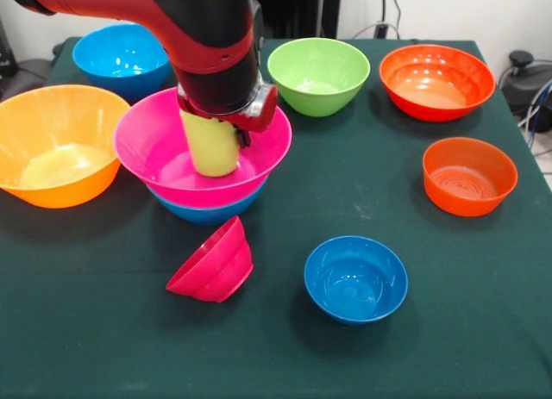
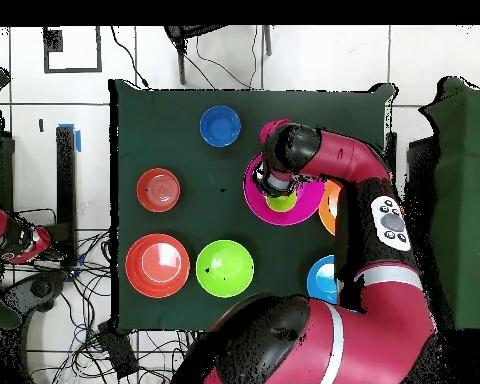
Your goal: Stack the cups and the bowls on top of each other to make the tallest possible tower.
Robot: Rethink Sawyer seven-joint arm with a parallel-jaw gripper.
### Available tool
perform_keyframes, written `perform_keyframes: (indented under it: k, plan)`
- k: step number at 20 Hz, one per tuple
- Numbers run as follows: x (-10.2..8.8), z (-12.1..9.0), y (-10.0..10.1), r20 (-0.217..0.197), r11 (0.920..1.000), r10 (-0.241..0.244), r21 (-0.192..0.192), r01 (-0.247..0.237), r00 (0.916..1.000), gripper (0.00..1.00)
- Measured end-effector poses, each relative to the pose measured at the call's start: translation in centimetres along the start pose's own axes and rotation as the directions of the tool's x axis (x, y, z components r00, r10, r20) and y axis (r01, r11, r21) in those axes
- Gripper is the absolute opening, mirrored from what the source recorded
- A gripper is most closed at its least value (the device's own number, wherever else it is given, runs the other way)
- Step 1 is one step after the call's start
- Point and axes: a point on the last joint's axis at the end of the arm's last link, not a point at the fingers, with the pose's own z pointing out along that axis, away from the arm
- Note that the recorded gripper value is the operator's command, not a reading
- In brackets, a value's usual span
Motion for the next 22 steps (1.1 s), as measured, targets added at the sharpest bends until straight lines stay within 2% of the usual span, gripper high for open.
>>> perform_keyframes:
  k: [10,22]
  plan:
    - [-1.3,-1.3,-0.1,0.039,1.0000,0.007,-0.003,-0.007,0.9992,0.00]
    - [-1.4,-1.3,-0.2,0.040,1.0000,0.008,-0.003,-0.007,0.9992,0.00]
